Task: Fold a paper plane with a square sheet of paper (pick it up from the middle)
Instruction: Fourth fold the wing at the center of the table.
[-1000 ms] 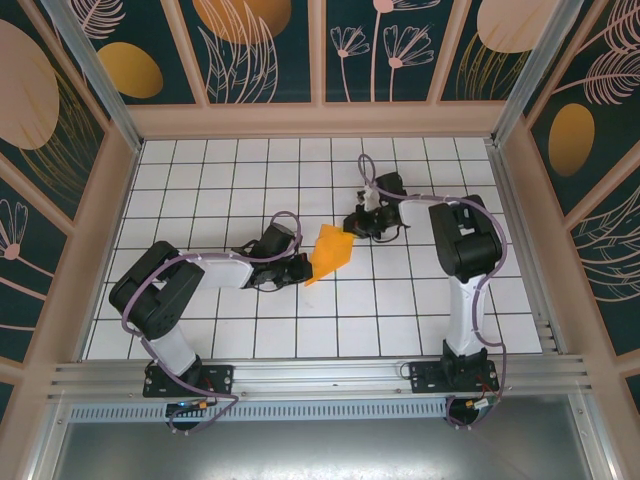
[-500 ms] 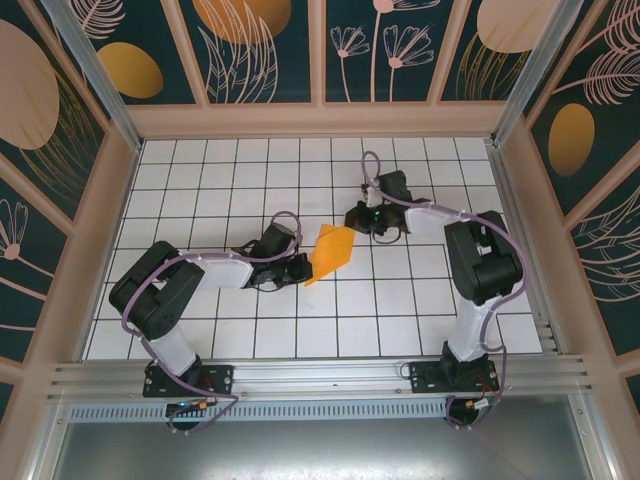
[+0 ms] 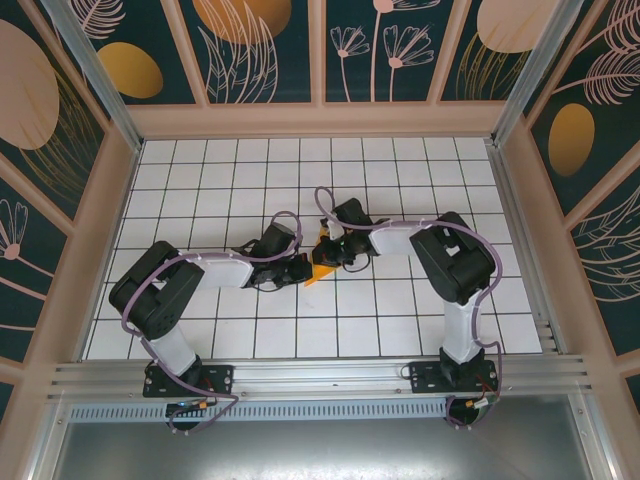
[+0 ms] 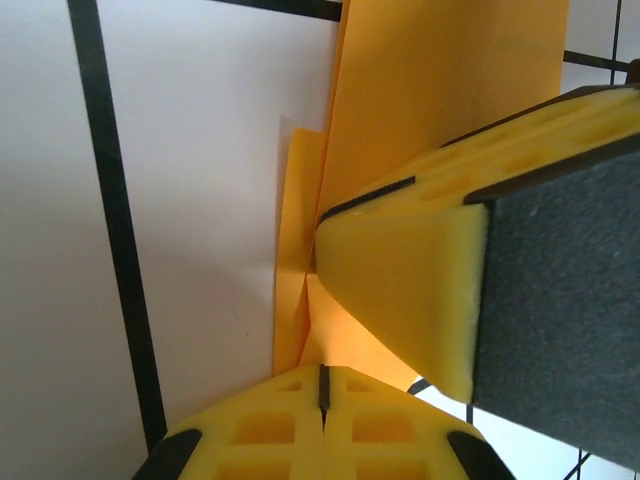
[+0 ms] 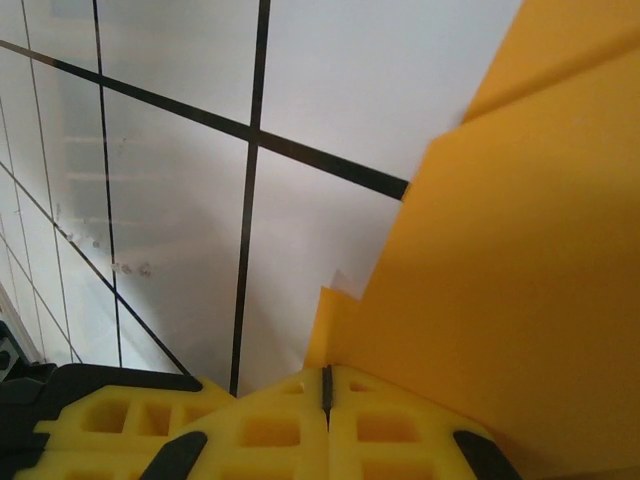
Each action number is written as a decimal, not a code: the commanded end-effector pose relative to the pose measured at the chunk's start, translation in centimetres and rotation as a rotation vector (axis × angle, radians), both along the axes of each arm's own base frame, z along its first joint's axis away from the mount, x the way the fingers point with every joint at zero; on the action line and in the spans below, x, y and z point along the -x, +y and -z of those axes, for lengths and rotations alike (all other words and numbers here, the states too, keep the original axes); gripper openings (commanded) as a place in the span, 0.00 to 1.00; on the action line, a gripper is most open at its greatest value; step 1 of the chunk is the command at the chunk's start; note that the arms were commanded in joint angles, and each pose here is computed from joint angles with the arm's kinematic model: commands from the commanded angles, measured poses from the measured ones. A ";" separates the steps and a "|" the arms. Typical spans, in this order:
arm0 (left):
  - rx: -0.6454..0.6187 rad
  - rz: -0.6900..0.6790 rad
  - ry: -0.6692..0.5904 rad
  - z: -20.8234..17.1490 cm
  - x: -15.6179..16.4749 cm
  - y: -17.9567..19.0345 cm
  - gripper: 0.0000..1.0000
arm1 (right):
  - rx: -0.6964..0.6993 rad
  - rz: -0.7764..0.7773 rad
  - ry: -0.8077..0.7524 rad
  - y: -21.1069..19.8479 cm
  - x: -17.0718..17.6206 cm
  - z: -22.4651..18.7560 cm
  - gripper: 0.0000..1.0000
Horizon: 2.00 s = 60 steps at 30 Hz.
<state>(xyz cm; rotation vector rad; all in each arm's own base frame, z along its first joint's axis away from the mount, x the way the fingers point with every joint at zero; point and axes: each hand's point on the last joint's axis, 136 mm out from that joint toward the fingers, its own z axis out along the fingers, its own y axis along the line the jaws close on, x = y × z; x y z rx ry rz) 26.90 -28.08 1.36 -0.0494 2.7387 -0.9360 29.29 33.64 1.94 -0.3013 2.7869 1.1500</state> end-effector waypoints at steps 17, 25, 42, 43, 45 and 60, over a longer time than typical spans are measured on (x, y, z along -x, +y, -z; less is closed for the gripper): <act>-0.104 0.016 0.124 3.4 3.4 2.5 0.00 | 0.020 0.303 -0.021 -10.5 -11.6 1.7 0.00; -0.030 0.056 -0.005 -0.9 -0.3 -0.4 0.06 | -0.072 0.357 -0.117 -10.6 -12.1 -5.2 0.03; -0.004 -0.139 -0.336 -11.4 -7.9 1.6 0.89 | -0.052 0.551 0.068 -7.1 -5.1 -4.4 0.56; -0.007 -0.137 -0.337 -11.2 -7.8 1.9 0.91 | -0.044 0.557 0.087 -6.8 -4.8 -3.9 0.55; 0.001 -0.124 -0.341 -11.1 -7.5 2.1 0.94 | -0.036 0.565 0.097 -6.3 -4.5 -3.4 0.56; 0.090 -0.036 -0.195 -7.3 -5.5 0.6 0.75 | -0.035 0.517 0.131 -3.9 -4.0 -1.4 0.47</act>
